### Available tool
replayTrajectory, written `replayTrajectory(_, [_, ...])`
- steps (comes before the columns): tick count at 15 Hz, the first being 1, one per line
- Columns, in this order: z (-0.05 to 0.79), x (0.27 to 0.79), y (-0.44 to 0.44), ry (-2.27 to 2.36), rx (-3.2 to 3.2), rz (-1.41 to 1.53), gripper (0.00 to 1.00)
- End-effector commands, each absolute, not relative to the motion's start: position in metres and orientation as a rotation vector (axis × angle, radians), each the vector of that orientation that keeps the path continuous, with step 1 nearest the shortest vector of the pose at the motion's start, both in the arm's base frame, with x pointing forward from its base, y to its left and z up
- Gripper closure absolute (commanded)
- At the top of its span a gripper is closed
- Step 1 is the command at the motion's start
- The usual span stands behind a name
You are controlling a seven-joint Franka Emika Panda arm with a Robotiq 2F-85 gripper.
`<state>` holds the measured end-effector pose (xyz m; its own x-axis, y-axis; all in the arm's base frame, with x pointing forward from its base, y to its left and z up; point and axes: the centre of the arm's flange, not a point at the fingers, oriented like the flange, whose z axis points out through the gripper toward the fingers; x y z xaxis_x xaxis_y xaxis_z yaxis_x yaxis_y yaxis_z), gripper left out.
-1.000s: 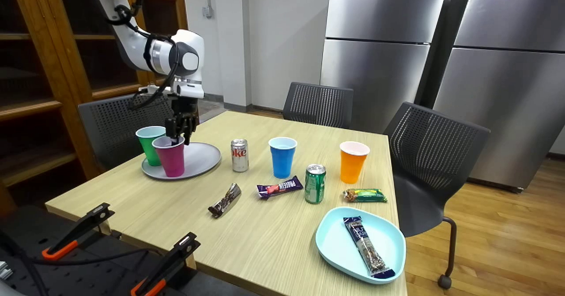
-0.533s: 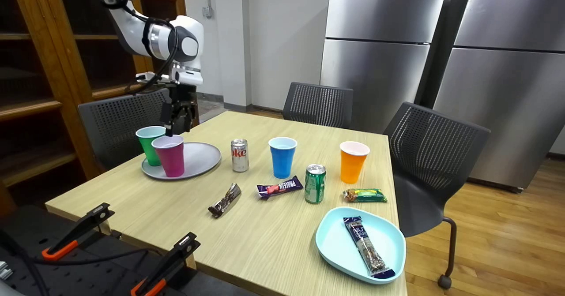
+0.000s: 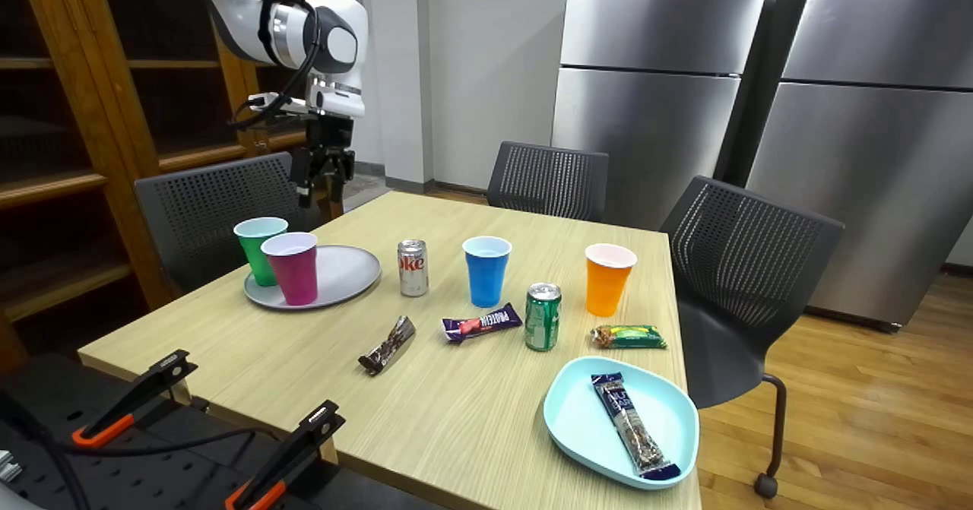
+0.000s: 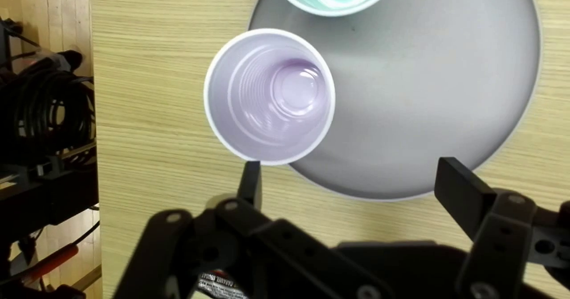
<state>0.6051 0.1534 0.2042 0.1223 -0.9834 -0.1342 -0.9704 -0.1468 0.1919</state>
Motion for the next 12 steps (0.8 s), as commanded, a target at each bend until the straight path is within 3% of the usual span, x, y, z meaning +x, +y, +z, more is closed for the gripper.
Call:
replayTrajectory(1, [0.224,0.595,0.117,-2.035,2.304,-0.355,0.0])
replayTrajectory(12, [0.24,0.571,-0.001,-2.099,2.234,-0.334,0.0])
